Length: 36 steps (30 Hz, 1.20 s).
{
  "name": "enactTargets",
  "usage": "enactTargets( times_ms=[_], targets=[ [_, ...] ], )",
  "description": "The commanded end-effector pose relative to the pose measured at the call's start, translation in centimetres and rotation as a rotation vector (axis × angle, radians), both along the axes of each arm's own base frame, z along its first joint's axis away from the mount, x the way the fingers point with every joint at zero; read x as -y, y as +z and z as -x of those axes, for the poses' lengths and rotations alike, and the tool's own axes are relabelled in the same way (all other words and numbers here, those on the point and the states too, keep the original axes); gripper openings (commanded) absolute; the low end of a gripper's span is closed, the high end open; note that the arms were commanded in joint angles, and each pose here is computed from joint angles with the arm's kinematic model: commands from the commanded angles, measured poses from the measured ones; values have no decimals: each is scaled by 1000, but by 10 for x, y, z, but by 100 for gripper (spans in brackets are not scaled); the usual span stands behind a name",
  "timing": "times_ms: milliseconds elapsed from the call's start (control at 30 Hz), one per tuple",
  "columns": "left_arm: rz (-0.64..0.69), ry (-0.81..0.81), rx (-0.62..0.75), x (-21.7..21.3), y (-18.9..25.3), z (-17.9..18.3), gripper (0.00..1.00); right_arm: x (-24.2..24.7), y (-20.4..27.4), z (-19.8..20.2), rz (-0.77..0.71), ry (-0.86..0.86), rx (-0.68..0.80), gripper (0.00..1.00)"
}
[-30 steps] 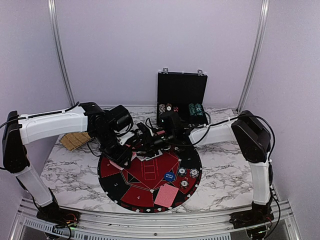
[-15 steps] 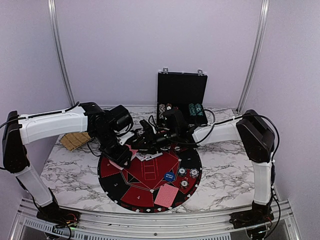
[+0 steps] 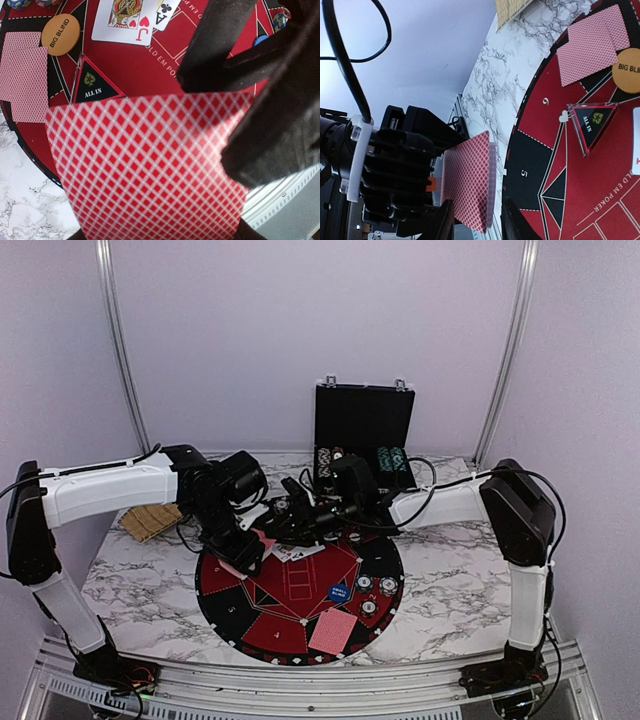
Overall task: Distribute texas hold em gaming equipment
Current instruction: Pick up the poker card from the face-down deck piles.
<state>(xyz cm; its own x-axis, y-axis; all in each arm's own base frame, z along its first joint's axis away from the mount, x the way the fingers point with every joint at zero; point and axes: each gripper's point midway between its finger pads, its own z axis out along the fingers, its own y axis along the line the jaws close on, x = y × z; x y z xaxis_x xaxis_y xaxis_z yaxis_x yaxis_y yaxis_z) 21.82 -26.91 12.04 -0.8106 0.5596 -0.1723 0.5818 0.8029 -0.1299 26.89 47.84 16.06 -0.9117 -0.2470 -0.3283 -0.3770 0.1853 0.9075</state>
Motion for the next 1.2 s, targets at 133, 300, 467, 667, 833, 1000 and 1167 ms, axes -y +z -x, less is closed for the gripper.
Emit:
enactTargets(
  times_ms=[133,300,467,667,833,1000,1167],
  targets=[
    [5,-3,17,3,8,-5,41,-1,13,5,-31,16,21,29],
    [5,-3,14,3,7,-5,41,-1,13,5,-31,14,19,22],
    [3,-3,13,3,7,-5,41,0,14,6,-32,15,20,17],
    [0,-5,9,3,5,-4,41,2,16,4,-35,7,21,12],
    [0,-4,9,2,6,-4,41,5,20,0,-43,-13,23,8],
    [2,-4,9,2,6,-4,41,8,24,-3,-50,-27,22,4],
    [3,-5,10,2,7,-4,41,10,27,-8,-56,-45,24,0]
  ],
)
